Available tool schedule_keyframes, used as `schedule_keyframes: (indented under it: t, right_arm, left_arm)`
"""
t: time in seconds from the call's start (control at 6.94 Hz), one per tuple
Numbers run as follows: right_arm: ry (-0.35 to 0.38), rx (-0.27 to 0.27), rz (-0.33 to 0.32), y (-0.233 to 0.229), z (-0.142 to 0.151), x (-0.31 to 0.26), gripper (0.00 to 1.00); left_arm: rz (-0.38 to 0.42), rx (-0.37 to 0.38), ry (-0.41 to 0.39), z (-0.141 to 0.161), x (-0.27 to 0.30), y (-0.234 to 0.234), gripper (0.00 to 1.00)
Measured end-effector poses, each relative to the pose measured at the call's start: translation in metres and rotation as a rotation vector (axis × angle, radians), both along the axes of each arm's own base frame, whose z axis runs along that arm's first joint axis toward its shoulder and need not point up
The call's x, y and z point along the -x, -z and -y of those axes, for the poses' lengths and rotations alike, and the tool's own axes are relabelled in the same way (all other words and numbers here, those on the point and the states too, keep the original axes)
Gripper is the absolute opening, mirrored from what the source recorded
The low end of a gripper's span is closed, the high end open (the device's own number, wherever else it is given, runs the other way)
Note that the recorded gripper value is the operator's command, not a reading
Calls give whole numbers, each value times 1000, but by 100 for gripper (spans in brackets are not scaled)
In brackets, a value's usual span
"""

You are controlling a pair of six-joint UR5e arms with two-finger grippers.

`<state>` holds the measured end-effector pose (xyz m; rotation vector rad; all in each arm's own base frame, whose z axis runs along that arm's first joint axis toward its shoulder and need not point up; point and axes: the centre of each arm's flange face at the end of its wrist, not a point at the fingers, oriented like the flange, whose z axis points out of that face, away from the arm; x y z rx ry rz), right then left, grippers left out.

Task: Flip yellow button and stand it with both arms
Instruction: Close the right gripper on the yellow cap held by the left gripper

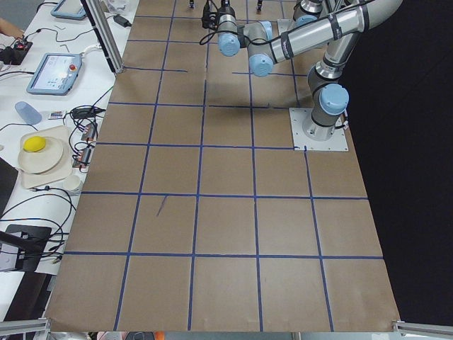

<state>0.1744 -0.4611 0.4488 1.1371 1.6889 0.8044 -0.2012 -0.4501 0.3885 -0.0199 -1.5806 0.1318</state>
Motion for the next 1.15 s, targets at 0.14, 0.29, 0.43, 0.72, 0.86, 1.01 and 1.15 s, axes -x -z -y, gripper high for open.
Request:
schedule_keyframes:
  t: [0.14, 0.29, 0.43, 0.72, 0.86, 1.01, 1.15]
  right_arm:
    - [3, -2, 2, 0, 0, 1, 52]
    - [5, -4, 3, 1, 0, 1, 41]
    - [5, -5, 3, 1, 0, 1, 36]
    - [7, -6, 4, 1, 0, 2, 29]
    - [7, -6, 4, 1, 0, 2, 29]
    - [7, -6, 4, 1, 0, 2, 29]
    - [8, -5, 3, 1, 0, 3, 28]
  left_arm:
    - [0, 2, 0, 0, 0, -1, 1]
    - [1, 4, 0, 0, 0, -1, 1]
    - [2, 5, 0, -1, 0, -1, 1]
    - [6, 5, 1, -1, 0, 0, 11]
    - [10, 6, 2, -1, 0, -1, 47]
    - [15, 7, 2, -2, 0, -2, 81]
    - [20, -1, 3, -3, 0, -3, 82]
